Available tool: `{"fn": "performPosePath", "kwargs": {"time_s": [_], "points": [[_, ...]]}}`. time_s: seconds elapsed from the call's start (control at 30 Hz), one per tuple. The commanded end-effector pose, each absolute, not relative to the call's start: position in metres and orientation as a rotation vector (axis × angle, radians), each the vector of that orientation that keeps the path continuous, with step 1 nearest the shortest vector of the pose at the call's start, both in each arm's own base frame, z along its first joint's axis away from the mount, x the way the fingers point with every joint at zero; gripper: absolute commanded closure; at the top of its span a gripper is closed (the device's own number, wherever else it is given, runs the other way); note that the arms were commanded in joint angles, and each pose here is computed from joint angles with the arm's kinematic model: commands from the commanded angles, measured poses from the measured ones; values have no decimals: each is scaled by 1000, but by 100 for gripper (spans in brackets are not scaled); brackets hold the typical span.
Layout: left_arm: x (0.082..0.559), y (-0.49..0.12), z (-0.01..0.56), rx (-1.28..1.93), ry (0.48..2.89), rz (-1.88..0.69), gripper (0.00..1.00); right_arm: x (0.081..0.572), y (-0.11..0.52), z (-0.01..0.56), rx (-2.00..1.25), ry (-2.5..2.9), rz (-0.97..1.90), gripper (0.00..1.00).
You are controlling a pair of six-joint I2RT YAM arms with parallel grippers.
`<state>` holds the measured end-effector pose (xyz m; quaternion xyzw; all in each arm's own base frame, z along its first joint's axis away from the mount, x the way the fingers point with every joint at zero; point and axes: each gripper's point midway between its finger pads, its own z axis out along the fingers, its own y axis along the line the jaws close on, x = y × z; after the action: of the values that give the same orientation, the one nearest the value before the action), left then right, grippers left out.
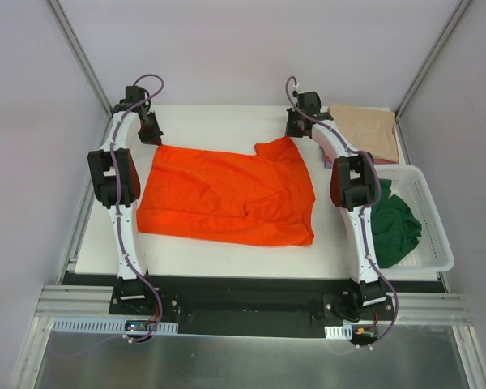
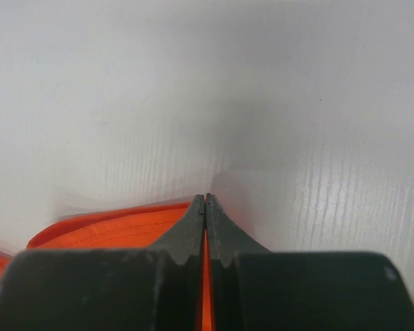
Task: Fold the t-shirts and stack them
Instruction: Grap the side of the flattened tshirt furthest away from the robot with both arms
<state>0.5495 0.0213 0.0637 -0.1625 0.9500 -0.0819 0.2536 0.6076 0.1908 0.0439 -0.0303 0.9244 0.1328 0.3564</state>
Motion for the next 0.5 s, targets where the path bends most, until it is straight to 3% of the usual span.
{"fn": "performPosePath", "kwargs": {"time_s": [0.0, 0.47], "points": [[554, 12, 110, -360, 2504, -288, 100, 623, 198, 132, -108, 2184, 413, 100], [505, -13, 128, -336, 2468, -443, 100, 529, 219, 156, -321, 2168, 543, 100]]}}
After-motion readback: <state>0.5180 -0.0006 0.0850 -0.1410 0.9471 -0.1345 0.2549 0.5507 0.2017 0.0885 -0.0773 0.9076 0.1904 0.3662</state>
